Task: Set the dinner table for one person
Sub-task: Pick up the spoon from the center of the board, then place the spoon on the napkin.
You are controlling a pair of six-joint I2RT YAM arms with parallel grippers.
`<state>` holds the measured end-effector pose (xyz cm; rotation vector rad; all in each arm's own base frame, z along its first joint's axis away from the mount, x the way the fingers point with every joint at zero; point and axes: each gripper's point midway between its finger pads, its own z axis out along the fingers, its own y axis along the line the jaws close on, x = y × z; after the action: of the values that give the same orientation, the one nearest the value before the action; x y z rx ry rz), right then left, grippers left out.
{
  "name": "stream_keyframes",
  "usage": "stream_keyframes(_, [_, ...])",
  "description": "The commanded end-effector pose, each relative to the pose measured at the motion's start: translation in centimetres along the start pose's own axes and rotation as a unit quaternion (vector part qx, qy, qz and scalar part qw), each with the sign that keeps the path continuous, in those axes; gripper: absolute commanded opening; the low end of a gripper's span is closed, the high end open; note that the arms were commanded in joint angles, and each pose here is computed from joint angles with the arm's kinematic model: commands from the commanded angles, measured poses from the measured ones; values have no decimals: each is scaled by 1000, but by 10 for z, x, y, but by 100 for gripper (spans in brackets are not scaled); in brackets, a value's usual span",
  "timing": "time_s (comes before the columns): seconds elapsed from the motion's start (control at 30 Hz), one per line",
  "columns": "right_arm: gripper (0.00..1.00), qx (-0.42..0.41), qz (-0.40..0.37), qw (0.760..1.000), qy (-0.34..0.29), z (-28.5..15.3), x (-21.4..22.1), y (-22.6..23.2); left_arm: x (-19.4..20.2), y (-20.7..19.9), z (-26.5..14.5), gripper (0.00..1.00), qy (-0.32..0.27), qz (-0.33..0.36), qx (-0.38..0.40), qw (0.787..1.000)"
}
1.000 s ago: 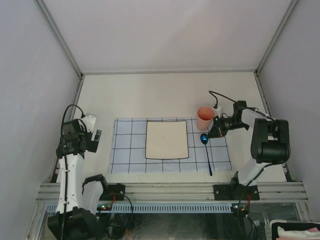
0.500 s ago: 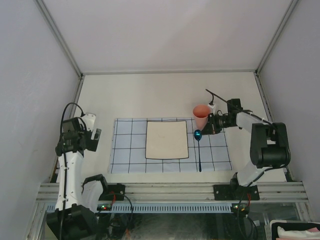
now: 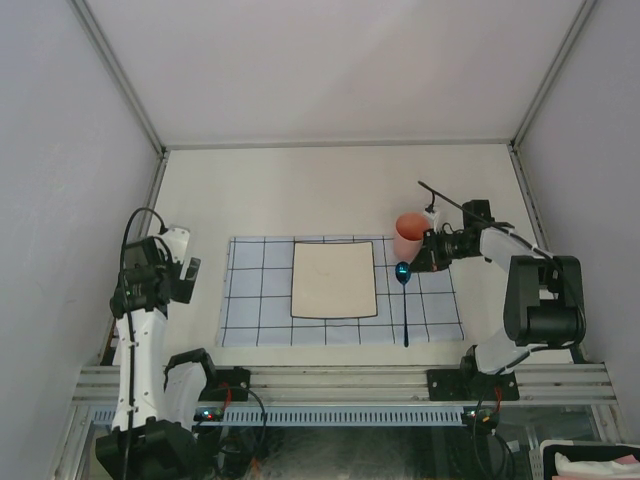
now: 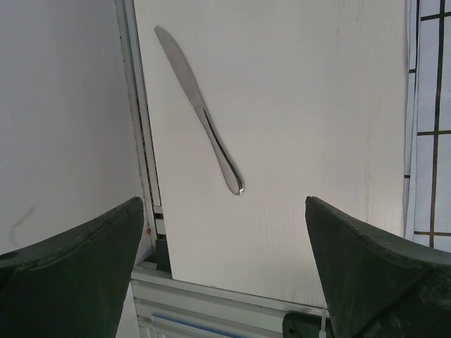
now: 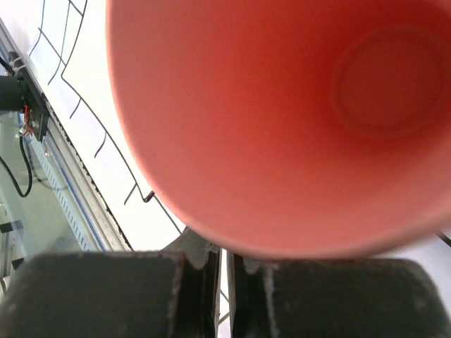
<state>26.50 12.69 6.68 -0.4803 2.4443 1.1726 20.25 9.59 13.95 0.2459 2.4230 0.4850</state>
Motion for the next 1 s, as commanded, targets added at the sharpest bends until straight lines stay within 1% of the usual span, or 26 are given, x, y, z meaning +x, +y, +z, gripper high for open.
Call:
stream_keyframes(0.0, [0, 3, -23, 1000, -15, -14, -3, 2, -8, 6, 0, 100, -14, -2, -7, 1000])
stream_keyframes(0.17, [0, 24, -13, 1000, -14, -20, -1, -4, -10, 7, -4, 100, -18, -2, -8, 1000])
stream_keyframes(0.33, [0, 34, -15, 999, 4, -23, 5, -3, -10, 8, -6, 100, -17, -2, -10, 1000])
stream_keyframes(0.57, [0, 68, -30, 997, 24, -28, 17, -4, -11, 7, -7, 100, -21, -5, -8, 1000])
stream_keyframes(0.83, [0, 103, -27, 993, 40, -25, 14, -21, -14, 5, -7, 100, -24, -10, -1, 1000])
stream_keyframes(0.97, [0, 104, -24, 993, 49, -20, 15, -24, -14, 6, -10, 100, -26, -9, -3, 1000])
